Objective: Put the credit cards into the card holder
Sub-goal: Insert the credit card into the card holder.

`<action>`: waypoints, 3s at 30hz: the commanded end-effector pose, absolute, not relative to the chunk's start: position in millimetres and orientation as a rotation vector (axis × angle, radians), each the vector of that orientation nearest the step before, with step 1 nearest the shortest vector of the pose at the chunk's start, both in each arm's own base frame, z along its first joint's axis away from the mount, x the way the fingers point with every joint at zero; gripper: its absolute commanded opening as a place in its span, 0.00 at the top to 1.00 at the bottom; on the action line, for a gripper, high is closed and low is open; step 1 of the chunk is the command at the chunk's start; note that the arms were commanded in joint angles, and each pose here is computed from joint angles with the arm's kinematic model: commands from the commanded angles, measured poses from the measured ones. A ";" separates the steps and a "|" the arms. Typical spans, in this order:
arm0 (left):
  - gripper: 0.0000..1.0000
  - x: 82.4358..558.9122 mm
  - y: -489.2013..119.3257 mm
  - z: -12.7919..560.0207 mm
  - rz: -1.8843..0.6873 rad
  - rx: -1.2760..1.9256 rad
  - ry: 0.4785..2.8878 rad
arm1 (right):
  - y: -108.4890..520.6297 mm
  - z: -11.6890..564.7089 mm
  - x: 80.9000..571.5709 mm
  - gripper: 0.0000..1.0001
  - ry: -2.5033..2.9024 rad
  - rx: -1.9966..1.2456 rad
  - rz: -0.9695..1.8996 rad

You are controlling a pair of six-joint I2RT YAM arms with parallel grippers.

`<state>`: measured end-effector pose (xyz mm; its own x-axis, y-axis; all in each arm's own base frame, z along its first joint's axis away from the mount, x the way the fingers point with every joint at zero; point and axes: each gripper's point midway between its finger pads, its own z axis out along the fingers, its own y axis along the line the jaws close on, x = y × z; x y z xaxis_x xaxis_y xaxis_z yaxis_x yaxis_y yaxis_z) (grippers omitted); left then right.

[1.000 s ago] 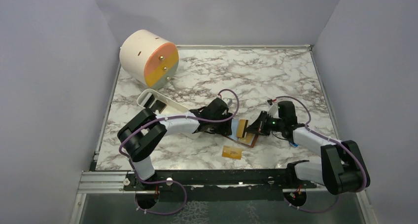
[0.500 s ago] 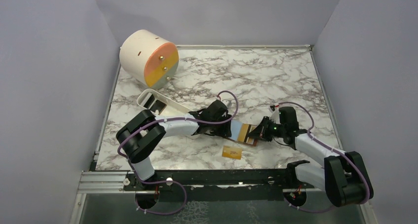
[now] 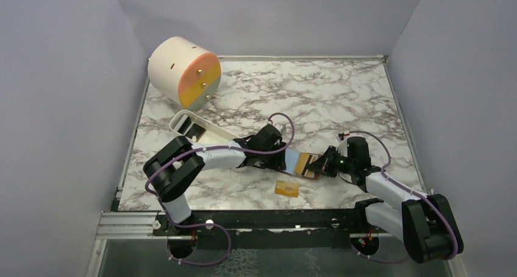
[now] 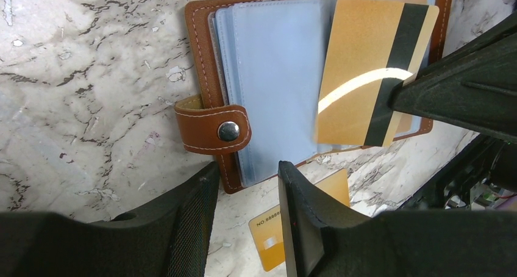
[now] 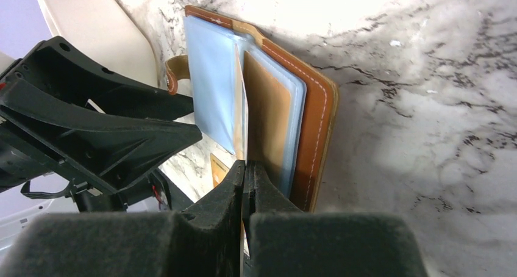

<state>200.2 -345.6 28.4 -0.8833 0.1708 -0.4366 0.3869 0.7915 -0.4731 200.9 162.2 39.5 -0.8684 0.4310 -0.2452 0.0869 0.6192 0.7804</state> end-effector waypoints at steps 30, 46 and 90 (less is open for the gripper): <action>0.58 173.9 -333.6 3.0 -0.744 0.442 2.730 | 169.0 24.3 187.7 0.99 2.459 0.424 1.228; 0.59 180.8 -346.6 8.8 -0.773 0.453 2.699 | 175.8 21.7 221.6 0.97 2.517 0.315 1.205; 0.59 222.8 -369.3 35.6 -0.728 0.461 2.536 | 141.1 40.7 255.8 0.71 2.594 0.036 0.759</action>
<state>213.5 -377.1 31.1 -0.8553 0.1844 -0.4843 0.4347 0.7641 -0.4766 251.1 153.1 33.9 -0.9156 0.1574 -0.3699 -0.1012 0.8003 0.5910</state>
